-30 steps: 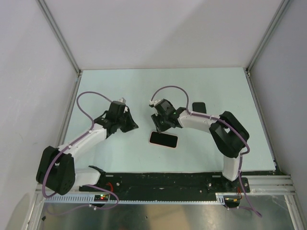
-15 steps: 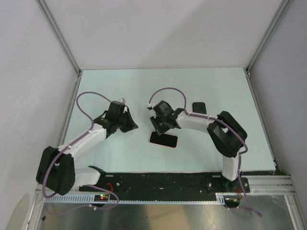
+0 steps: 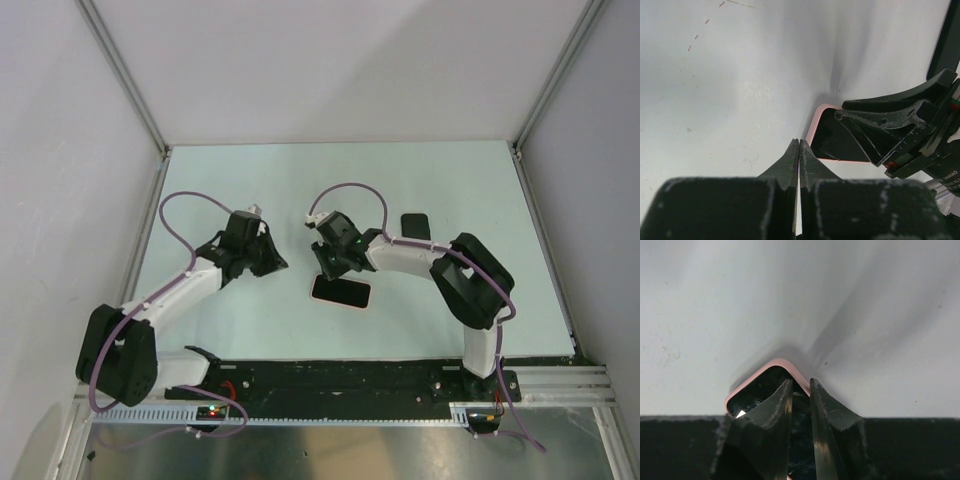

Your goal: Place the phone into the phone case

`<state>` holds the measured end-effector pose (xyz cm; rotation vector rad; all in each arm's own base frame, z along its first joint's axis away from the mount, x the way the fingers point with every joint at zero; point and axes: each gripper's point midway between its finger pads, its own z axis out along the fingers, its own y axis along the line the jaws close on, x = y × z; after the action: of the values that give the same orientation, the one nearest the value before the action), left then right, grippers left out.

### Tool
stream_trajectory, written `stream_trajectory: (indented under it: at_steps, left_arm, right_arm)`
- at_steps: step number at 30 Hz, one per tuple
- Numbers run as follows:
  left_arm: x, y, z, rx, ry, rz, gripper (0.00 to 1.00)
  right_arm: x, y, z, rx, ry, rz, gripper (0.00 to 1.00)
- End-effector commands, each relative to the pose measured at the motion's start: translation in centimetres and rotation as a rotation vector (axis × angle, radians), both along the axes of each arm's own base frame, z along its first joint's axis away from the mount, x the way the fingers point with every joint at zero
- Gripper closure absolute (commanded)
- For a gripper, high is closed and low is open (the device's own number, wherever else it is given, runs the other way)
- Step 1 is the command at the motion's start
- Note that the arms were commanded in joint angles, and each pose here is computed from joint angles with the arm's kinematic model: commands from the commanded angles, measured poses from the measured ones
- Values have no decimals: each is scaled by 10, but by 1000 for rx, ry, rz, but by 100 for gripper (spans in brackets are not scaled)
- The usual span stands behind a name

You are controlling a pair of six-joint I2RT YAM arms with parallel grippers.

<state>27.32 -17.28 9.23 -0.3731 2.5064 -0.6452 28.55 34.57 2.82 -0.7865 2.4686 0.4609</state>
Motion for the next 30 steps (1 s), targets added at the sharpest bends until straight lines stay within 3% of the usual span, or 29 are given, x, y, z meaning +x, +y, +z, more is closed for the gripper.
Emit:
stream_trajectory:
  at_steps: [1,8,14,18,30]
  left_arm:
    - [8,-2,12,-16,-33,-15,100]
    - [12,-5,24,-35,-60,-20,100]
    - [14,-8,36,-59,-84,-31,100]
    - [14,-12,42,-75,-93,-44,100]
    - [7,-18,48,-107,-99,-98,100]
  right_arm:
    - [-32,-29,-47,-124,134,0,68]
    - [0,-15,29,88,32,13,24]
    - [-7,-20,53,98,-45,151,3]
    - [-27,-24,38,60,-26,242,1]
    - [-48,-48,4,-115,-53,247,1]
